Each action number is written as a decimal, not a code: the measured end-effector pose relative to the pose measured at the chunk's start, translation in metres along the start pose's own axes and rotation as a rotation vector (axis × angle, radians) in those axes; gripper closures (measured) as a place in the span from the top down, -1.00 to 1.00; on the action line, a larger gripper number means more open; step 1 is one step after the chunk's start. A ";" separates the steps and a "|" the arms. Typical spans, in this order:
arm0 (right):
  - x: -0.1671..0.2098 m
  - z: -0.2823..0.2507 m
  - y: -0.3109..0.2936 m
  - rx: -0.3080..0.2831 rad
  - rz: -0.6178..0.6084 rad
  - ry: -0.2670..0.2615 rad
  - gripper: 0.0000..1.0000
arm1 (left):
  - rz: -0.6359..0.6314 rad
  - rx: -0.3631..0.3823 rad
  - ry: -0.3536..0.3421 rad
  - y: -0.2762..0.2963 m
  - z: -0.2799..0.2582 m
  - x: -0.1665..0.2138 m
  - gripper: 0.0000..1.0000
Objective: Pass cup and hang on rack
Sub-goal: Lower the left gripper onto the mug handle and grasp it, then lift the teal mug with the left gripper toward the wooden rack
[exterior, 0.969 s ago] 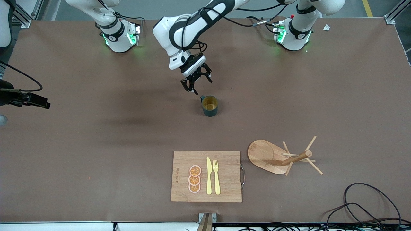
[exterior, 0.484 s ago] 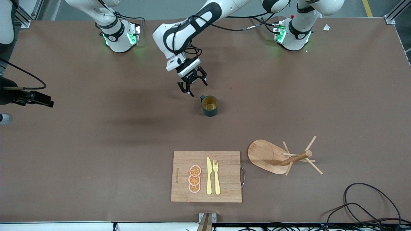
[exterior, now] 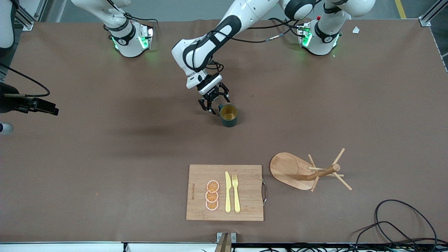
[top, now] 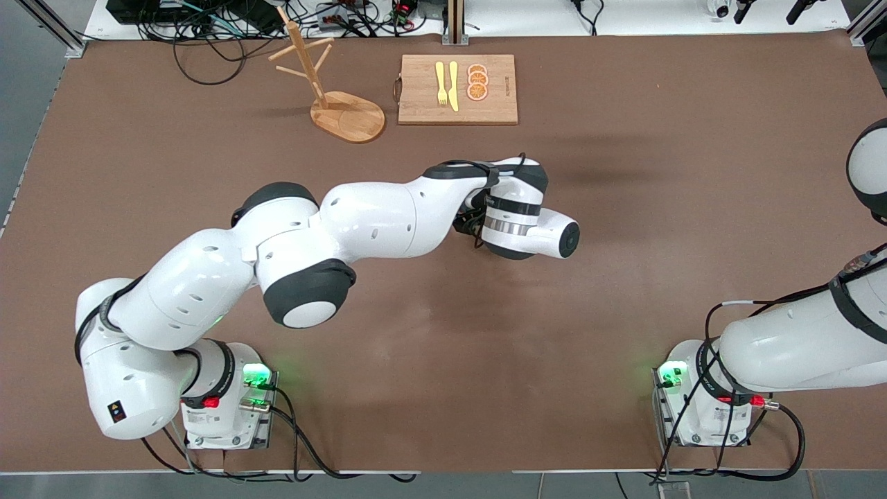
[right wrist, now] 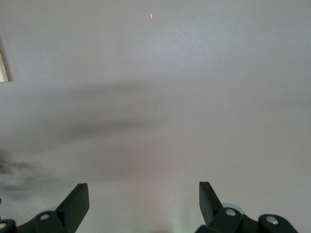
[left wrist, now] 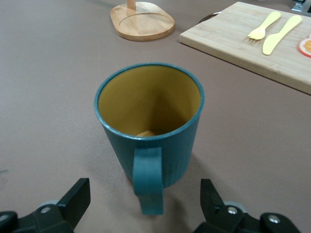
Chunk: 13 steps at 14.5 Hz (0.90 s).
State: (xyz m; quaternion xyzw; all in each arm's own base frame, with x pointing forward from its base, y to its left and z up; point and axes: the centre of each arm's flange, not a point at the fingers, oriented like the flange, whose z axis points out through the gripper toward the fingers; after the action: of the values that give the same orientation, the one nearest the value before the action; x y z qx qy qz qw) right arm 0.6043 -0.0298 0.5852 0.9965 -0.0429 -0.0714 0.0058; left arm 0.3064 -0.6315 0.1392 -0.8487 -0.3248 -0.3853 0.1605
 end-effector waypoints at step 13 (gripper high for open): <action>-0.061 -0.035 0.012 0.022 0.011 0.051 1.00 | -0.002 -0.014 0.016 0.000 0.010 -0.010 -0.22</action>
State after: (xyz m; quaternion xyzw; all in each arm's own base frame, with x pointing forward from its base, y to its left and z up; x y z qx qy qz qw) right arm 0.5483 -0.0364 0.6290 0.9978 -0.0488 -0.0453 -0.0037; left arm 0.3073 -0.6305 0.1248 -0.8463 -0.3217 -0.3946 0.1567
